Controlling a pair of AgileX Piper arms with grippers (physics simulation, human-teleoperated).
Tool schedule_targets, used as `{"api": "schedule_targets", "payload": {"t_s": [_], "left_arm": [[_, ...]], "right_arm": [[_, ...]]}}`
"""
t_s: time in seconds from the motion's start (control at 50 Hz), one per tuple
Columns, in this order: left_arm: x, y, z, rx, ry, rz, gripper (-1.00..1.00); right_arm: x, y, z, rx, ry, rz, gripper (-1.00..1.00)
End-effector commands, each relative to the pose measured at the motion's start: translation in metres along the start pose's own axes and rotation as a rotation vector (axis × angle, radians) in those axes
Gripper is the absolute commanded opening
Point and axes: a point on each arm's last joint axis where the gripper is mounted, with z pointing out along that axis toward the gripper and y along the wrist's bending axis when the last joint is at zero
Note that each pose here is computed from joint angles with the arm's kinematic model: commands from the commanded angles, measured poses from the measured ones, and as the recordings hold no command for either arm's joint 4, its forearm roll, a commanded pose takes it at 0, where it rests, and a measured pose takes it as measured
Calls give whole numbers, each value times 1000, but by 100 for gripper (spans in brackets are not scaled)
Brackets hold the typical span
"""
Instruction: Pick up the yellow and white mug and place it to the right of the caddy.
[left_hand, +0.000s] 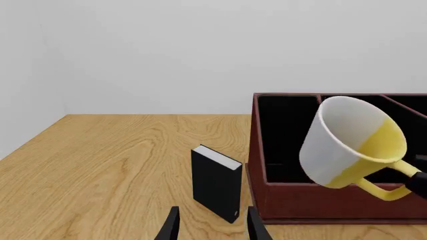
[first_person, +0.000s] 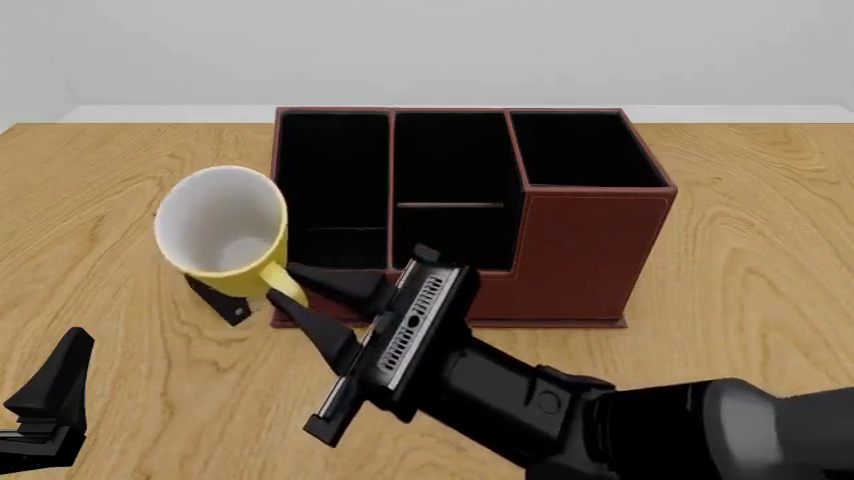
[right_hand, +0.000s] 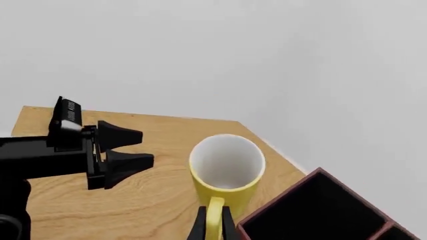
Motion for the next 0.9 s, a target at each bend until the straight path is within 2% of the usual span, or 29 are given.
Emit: {"api": "schedule_targets", "payload": {"t_s": [0.02, 0.28, 0.5, 0.9], "left_arm": [[0, 0, 0, 0, 0, 0, 100], [0, 0, 0, 0, 0, 0, 100], [0, 0, 0, 0, 0, 0, 100], [0, 0, 0, 0, 0, 0, 100]], "right_arm": [[-29, -11, -17, 22, -53, -8, -100], [-42, -17, -31, 39, -74, -22, -100], [-53, -25, -46, 67, -95, -64, -100], [-69, -35, -68, 101, -119, -98, -100]]}}
